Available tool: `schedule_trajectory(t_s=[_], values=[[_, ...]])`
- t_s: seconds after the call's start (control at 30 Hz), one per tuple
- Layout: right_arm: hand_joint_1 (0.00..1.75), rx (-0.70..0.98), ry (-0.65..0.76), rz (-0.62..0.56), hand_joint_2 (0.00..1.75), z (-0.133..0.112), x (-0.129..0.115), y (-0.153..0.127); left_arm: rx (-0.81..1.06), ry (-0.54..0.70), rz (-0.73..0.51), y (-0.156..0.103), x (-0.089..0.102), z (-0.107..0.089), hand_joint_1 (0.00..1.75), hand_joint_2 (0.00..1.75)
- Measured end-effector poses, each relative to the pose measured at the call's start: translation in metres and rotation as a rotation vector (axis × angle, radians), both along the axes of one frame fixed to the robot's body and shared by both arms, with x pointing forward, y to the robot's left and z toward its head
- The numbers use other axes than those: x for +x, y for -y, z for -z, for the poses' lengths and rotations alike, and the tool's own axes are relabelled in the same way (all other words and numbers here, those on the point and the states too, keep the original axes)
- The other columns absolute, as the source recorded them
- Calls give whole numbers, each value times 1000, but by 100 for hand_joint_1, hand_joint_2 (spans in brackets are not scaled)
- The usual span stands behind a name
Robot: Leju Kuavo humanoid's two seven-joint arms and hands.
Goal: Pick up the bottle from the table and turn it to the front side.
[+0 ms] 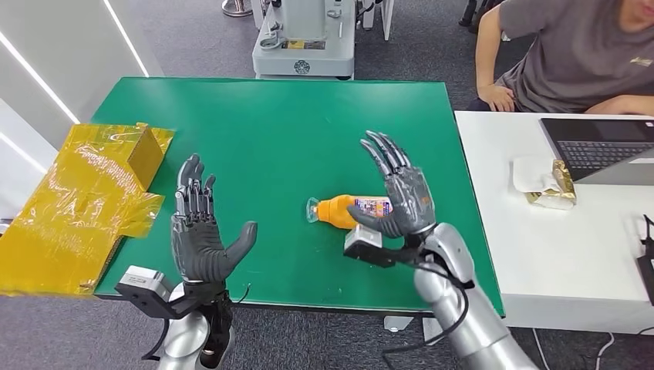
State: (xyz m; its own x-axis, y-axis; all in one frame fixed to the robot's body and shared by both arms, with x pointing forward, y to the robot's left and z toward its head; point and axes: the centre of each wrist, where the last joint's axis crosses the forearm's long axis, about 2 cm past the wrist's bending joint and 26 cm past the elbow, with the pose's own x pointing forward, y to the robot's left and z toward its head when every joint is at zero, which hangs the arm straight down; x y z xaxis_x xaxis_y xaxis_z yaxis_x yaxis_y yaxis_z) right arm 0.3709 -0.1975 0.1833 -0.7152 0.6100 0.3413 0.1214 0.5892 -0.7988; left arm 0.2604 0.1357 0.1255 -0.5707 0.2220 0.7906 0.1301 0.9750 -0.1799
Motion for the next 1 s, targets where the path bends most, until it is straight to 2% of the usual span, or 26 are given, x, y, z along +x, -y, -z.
schedule_trajectory(t_s=[0.17, 0.37, 0.47, 0.67, 0.77, 0.87, 1.0], values=[[0, -156, -67, -6, 175, -31, 52, 37, -5, 0, 8, 0, 0, 0, 0, 175], [0, -236, -123, 26, 175, -49, 76, 59, -6, 0, 8, 0, 0, 0, 0, 175], [0, -300, -249, 5, 175, -60, 88, 64, -7, 0, 10, 0, 0, 0, 0, 175], [0, -425, -501, -155, 175, -99, 115, 72, -11, -1, 16, 0, 0, 0, 0, 175], [0, -432, -583, -203, 175, -99, 119, 71, -11, -1, 15, 0, 0, 0, 0, 175], [0, -442, -640, -223, 175, -88, 117, 68, -11, -1, 14, 0, 0, 0, 0, 175], [0, -448, -669, -233, 175, -81, 116, 66, -12, -1, 13, 0, 0, 0, 0, 175]])
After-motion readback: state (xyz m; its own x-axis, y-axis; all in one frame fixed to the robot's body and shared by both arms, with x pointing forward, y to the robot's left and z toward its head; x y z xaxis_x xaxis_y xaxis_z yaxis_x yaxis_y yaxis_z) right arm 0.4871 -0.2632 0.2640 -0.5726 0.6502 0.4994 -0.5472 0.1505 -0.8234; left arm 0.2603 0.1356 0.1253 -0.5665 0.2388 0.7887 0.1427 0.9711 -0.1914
